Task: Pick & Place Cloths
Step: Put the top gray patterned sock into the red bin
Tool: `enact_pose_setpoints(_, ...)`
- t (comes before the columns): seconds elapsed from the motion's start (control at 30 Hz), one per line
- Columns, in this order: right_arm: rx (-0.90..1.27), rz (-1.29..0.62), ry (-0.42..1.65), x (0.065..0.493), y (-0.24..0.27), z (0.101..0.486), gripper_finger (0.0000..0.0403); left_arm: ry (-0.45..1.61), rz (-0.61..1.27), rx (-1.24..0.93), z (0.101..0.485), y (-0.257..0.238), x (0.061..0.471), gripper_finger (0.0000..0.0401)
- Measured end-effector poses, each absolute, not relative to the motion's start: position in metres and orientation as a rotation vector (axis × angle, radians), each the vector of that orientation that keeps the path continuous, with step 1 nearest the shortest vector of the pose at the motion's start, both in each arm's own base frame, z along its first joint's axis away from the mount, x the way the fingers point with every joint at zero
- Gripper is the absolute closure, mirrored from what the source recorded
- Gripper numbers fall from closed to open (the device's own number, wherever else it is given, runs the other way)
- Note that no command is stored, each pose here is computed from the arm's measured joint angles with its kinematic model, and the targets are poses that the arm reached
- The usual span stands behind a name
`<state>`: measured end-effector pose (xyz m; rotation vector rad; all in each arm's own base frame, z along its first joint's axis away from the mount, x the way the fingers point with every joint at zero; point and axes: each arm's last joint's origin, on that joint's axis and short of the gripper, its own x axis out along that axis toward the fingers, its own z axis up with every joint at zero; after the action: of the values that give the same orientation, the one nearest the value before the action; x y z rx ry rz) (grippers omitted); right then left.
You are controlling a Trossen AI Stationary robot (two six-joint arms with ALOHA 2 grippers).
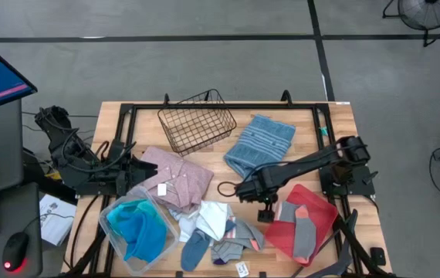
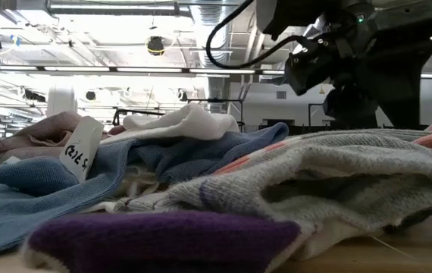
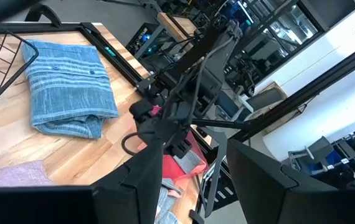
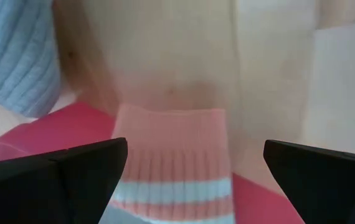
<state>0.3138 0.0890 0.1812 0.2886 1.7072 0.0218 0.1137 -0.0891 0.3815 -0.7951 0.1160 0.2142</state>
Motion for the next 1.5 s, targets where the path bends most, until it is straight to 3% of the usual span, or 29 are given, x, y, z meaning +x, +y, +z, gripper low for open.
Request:
enact_pose_setpoints(0.17, 0.291, 0.065, 1.737, 0.316, 0.09, 0.168, 0.0042, 0.116, 0.214, -0.795, 0.381, -0.089, 0.114, 0.0238)
enact_pose_setpoints(0.33, 0.279, 0.082, 1.768, 0.319, 0.09, 0.156, 0.0103, 0.117, 0.213, -0.796, 0.381, -0.089, 0.114, 0.0238)
enact_pose_setpoints(0.43, 0.267, 0.093, 1.78, 0.319, 0.091, 0.153, 0.017, 0.118, 0.211, -0.796, 0.381, -0.089, 0.114, 0.0238)
enact_pose_setpoints(0.6, 0.262, 0.126, 1.748, 0.318, 0.09, 0.162, 0.0342, 0.118, 0.211, -0.796, 0.381, -0.089, 0.114, 0.0238)
enact_pose_setpoints(0.67, 0.273, 0.14, 1.704, 0.316, 0.088, 0.176, 0.0385, 0.118, 0.211, -0.796, 0.381, -0.089, 0.114, 0.0238)
enact_pose_setpoints(0.83, 0.36, 0.101, 1.578, 0.301, 0.087, 0.221, 0.0396, 0.119, 0.211, -0.796, 0.381, -0.089, 0.114, 0.0238)
enact_pose_setpoints(1.1, 0.508, 0.0, 1.485, 0.239, 0.119, 0.286, 0.0399, 0.121, 0.208, -0.796, 0.381, -0.089, 0.114, 0.0238)
enact_pose_setpoints(1.37, 0.441, -0.257, 1.581, 0.19, 0.163, 0.284, 0.0394, 0.12, 0.209, -0.796, 0.381, -0.089, 0.114, 0.0238)
enact_pose_setpoints(1.5, 0.353, -0.331, 1.57, 0.19, 0.179, 0.269, 0.0359, 0.12, 0.208, -0.796, 0.381, -0.089, 0.114, 0.0238)
